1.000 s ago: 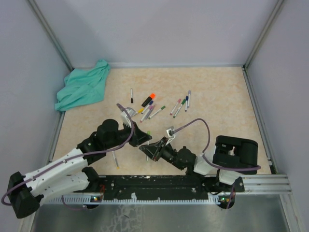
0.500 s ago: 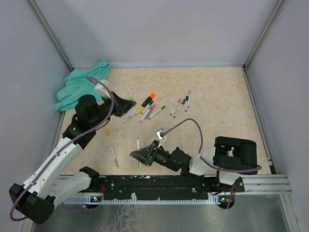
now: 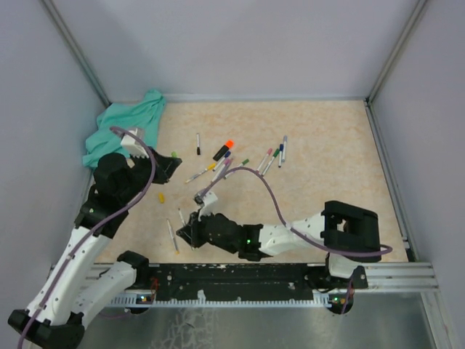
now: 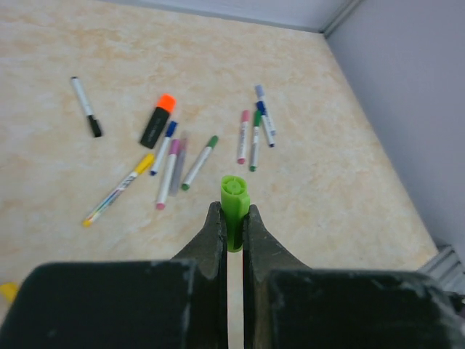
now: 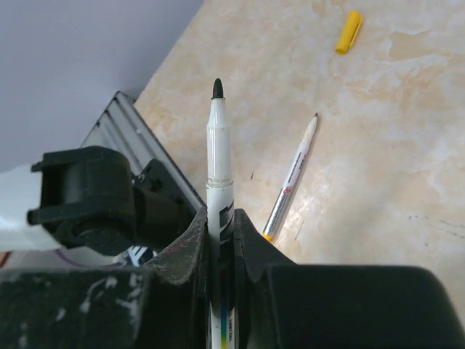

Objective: Open the pen caps
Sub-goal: Place the pen at the center of the board.

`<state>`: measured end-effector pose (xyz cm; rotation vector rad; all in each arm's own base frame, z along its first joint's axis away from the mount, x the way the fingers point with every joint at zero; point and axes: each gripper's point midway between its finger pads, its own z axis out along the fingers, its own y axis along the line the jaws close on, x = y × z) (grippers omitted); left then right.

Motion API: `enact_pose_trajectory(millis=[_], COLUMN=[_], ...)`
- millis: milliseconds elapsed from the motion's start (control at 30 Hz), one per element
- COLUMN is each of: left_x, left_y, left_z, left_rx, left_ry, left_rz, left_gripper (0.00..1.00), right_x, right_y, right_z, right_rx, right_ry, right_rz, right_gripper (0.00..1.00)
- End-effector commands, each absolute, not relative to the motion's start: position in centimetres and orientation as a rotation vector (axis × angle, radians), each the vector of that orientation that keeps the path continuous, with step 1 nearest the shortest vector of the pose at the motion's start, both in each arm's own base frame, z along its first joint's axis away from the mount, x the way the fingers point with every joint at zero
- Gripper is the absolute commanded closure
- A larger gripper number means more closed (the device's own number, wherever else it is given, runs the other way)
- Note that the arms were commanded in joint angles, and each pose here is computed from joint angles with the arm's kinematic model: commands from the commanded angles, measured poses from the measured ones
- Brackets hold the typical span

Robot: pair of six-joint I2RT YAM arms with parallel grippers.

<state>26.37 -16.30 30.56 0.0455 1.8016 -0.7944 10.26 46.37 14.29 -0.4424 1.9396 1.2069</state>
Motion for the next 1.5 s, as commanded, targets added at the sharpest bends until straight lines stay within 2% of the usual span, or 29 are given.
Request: enact_pose_trajectory(millis=[0, 300, 633, 833, 1133, 1233, 1467], left_x=[25.7, 26.3, 25.4, 25.2, 25.1, 25.1, 25.2], left_y=[-10.4, -6.7, -6.9, -7.4, -7.5, -7.6, -7.5], left_z=[27.5, 23.6, 23.2, 23.5, 23.7, 23.6, 23.4], left_rx=[0.002, -0.019, -0.022, -0.005, -0.002, 0.002, 0.003], left_ry=[1.893, 1.9, 1.832, 1.821, 1.806, 1.811, 1.817], left_rz=[-0.414, -0.162, -0.219, -0.254, -0.263, -0.265, -0.26], left_gripper=[1.0, 1.0, 1.0, 1.0, 1.0, 1.0, 1.0], right_x=[12.5, 14.5, 15.4, 15.1, 15.2, 15.3, 15.5], right_y=[45.0, 47.1, 49.1, 49.9, 49.7, 49.7, 49.8], right_z=[9.1, 5.2, 3.3, 2.4, 1.4, 1.6, 2.3], right_rx=[-0.51, -0.422, -0.448, -0.463, -0.461, -0.451, -0.452], right_ry=[2.11, 2.233, 2.272, 2.287, 2.31, 2.308, 2.288], right_rz=[0.773, 0.509, 0.558, 0.58, 0.568, 0.573, 0.588], right_gripper=[1.0, 1.0, 1.0, 0.88, 0.82, 0.77, 0.74])
